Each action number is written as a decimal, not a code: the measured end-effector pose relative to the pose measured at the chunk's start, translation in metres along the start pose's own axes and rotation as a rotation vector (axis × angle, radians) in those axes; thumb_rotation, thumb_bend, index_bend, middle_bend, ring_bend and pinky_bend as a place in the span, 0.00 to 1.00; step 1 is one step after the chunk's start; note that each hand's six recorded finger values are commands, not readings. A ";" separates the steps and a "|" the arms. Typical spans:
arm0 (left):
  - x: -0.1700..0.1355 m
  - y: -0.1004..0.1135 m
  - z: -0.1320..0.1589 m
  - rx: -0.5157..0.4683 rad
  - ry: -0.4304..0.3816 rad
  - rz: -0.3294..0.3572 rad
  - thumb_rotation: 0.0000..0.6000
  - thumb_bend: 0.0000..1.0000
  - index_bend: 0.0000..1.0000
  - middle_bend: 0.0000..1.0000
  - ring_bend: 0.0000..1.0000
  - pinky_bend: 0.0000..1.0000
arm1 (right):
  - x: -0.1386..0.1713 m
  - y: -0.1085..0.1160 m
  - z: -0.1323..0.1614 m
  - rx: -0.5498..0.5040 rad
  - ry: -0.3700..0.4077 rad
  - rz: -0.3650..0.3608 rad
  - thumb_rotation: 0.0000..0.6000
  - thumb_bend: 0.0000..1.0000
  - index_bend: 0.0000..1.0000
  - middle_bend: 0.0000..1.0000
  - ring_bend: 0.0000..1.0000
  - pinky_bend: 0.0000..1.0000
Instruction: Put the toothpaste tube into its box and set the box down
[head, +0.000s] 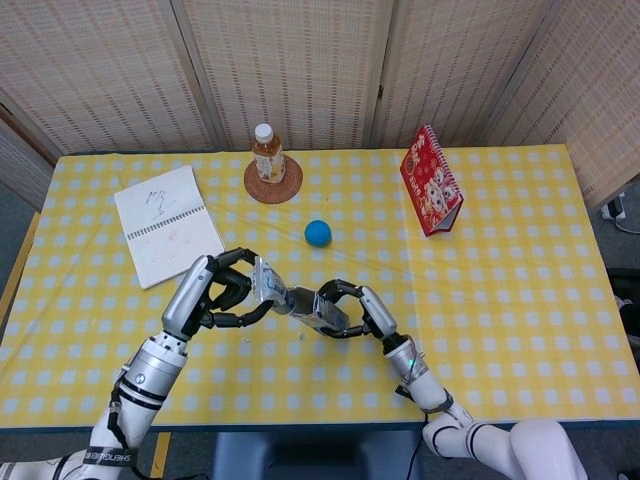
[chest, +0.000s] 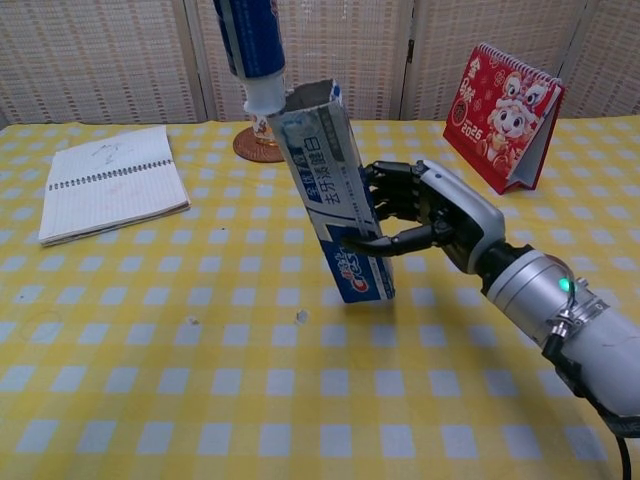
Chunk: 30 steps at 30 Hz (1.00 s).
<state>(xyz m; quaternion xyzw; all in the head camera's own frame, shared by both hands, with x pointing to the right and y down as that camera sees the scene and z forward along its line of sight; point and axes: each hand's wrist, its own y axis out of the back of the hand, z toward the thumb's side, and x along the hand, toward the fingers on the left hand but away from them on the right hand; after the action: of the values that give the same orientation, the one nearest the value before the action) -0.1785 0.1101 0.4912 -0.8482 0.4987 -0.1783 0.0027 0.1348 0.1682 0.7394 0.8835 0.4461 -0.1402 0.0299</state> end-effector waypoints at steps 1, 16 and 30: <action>0.001 -0.001 0.000 -0.002 -0.001 0.001 1.00 0.80 0.89 1.00 1.00 1.00 | 0.000 -0.002 0.000 -0.004 0.001 0.003 1.00 0.21 0.55 0.41 0.41 0.42; 0.005 -0.009 0.001 0.002 0.002 0.002 1.00 0.80 0.89 1.00 1.00 1.00 | -0.005 -0.008 0.002 -0.049 0.010 0.011 1.00 0.21 0.55 0.41 0.41 0.42; 0.009 -0.021 -0.001 0.004 0.013 0.001 1.00 0.80 0.89 1.00 1.00 1.00 | -0.010 -0.014 0.009 -0.124 0.039 0.011 1.00 0.21 0.55 0.41 0.41 0.42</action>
<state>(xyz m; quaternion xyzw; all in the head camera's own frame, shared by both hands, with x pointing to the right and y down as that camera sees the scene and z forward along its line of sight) -0.1569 0.1128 0.4986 -0.8467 0.4989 -0.1848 0.0013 0.1158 0.1675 0.7344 0.8849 0.4495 -0.0948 0.0769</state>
